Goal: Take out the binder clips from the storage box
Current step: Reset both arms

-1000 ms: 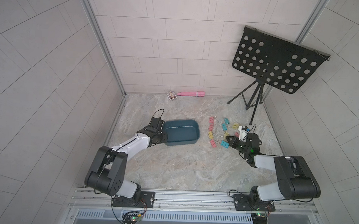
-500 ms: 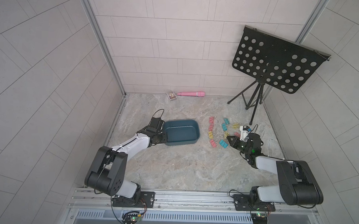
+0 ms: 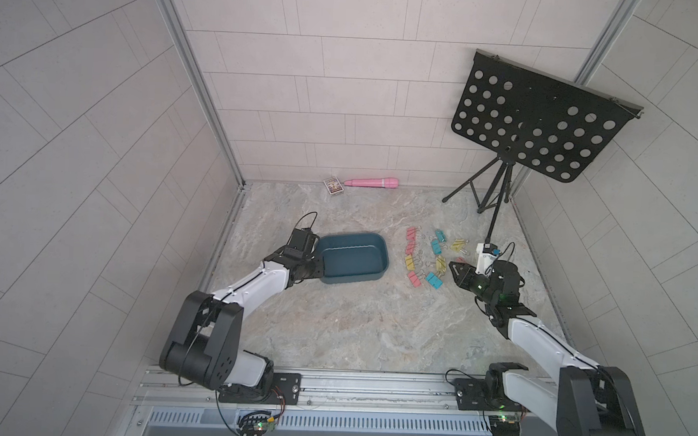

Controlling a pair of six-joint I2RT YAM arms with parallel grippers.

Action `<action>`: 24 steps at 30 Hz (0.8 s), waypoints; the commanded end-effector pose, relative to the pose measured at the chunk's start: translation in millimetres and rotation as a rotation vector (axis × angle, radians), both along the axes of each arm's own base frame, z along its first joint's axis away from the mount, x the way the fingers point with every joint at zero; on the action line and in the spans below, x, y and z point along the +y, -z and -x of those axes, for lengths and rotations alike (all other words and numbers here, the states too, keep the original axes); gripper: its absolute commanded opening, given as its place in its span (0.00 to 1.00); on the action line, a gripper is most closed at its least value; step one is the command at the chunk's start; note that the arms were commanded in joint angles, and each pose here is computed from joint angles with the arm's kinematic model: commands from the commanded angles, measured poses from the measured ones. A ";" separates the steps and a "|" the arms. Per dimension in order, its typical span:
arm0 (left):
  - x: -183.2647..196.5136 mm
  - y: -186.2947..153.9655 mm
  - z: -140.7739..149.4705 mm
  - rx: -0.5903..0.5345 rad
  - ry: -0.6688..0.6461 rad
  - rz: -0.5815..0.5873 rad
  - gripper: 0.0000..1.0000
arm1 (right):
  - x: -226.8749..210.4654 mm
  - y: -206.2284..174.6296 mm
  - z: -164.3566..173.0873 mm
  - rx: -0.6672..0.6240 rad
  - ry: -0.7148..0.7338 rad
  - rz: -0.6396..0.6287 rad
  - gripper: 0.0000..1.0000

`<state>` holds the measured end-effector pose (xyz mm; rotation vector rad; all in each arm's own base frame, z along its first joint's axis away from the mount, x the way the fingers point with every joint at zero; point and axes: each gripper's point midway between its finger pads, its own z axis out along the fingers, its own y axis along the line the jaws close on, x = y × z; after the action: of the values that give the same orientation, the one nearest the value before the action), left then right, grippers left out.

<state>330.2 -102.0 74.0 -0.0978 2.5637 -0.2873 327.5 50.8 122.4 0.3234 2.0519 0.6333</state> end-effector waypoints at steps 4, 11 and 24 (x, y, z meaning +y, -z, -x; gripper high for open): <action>20.9 -24.6 0.6 -0.101 -0.083 -0.045 0.44 | -18.8 2.5 1.7 0.039 0.053 0.118 0.33; 55.8 -72.6 5.5 -0.296 -0.253 -0.098 0.52 | -46.6 1.6 -16.5 0.041 0.130 0.260 0.36; 140.3 -101.7 32.1 -0.551 -0.531 -0.471 1.00 | -93.5 8.8 -53.5 0.035 0.234 0.473 0.55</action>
<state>300.0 16.6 164.3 -0.4220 2.0107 0.2814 374.4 -28.5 109.5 0.3099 2.1156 0.1011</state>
